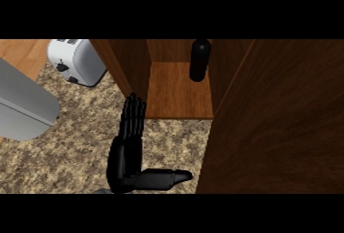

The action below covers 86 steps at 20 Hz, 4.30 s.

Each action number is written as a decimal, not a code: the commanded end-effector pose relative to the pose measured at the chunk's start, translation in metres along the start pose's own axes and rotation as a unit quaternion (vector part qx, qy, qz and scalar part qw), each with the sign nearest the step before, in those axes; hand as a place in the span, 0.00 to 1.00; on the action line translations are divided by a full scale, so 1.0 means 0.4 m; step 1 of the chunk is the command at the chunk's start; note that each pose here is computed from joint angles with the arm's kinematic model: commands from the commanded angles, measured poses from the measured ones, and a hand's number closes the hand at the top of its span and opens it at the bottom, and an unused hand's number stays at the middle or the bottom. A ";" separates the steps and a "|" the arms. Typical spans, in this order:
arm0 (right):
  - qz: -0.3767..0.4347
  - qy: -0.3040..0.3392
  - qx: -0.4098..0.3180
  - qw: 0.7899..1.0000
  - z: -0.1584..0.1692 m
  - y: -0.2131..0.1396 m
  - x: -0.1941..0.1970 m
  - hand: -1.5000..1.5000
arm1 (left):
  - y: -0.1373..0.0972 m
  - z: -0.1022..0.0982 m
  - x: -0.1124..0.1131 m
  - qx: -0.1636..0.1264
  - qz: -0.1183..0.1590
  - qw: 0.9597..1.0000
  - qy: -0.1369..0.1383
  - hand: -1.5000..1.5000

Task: Pick up the wine, place it into the cabinet and close the cabinet

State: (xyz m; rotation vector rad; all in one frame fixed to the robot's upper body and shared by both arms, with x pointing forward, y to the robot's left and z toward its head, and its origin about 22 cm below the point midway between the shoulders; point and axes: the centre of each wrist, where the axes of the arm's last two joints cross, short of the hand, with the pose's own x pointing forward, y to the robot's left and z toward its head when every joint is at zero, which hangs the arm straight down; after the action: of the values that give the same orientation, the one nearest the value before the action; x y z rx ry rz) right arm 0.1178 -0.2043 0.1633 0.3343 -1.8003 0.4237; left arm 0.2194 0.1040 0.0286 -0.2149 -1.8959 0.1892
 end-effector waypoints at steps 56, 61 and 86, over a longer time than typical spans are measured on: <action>-0.047 0.055 0.205 0.976 -0.705 0.337 0.120 1.00 | 0.578 0.122 0.369 -0.014 -0.004 0.999 -0.036 0.00; -0.071 0.159 0.366 0.914 -0.729 0.339 0.104 1.00 | 0.589 0.100 0.390 -0.019 -0.009 0.999 -0.038 0.00; -0.086 0.099 0.100 0.986 -0.867 -0.042 -0.118 1.00 | 0.575 0.078 0.437 -0.032 0.016 0.999 -0.040 0.00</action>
State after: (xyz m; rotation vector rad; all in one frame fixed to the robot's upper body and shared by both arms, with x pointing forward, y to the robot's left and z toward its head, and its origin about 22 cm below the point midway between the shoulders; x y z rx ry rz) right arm 0.3820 0.0302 0.2196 0.8452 -1.4811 0.7870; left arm 0.1452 0.3762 0.1228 -0.2531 -1.9757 0.1563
